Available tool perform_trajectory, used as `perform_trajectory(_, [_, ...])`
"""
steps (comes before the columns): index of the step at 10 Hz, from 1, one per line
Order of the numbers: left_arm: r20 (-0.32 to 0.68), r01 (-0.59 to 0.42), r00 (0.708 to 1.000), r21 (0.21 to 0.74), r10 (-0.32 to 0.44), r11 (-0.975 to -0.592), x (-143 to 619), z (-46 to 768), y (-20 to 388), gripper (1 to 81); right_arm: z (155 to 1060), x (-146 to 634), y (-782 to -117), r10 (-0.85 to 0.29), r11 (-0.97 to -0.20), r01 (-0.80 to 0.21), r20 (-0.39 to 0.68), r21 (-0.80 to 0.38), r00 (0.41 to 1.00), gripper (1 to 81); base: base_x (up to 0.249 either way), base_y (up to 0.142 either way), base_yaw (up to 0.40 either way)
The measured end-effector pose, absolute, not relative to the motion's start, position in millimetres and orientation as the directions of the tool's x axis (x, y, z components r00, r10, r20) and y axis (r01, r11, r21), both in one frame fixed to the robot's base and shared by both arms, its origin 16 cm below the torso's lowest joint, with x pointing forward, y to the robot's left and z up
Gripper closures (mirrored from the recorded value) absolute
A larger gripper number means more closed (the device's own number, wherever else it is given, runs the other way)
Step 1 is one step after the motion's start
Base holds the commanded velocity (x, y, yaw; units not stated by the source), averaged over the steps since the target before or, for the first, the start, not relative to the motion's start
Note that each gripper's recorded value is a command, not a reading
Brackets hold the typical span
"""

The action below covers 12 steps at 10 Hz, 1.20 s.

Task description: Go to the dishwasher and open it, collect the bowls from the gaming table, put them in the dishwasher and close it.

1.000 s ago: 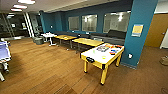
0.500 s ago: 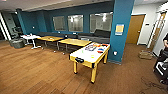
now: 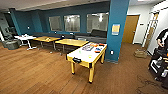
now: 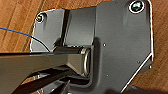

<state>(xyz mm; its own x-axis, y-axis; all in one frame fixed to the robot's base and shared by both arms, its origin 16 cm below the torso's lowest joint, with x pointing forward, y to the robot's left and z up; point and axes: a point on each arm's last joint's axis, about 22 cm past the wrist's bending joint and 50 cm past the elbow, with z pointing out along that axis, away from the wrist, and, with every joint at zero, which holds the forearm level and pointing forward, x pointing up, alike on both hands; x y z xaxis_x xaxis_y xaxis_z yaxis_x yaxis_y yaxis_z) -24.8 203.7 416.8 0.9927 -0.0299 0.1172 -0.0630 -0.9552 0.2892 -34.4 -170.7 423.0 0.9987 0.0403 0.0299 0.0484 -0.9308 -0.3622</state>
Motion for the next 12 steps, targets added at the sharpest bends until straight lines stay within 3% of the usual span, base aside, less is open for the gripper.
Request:
perform_trajectory(6, [0.116, -0.062, 0.993, 0.289, -0.03, -0.955, -25.8, 416.7, 203.7, 1.0, 423.1, -32.6, -169.8, 0.041, -0.931, 0.049, 0.031, -0.363, 0.999, 1.0, 0.0, 0.0, 0.0])
perform_trajectory(12, [0.129, -0.065, 0.991, 0.289, -0.028, -0.955, -17.9, 417.3, 203.6, 1.0, 423.4, -26.7, -168.8, 0.039, -0.93, 0.052, 0.043, -0.363, 0.998, 1.0, 0.114, 0.0, 0.0])
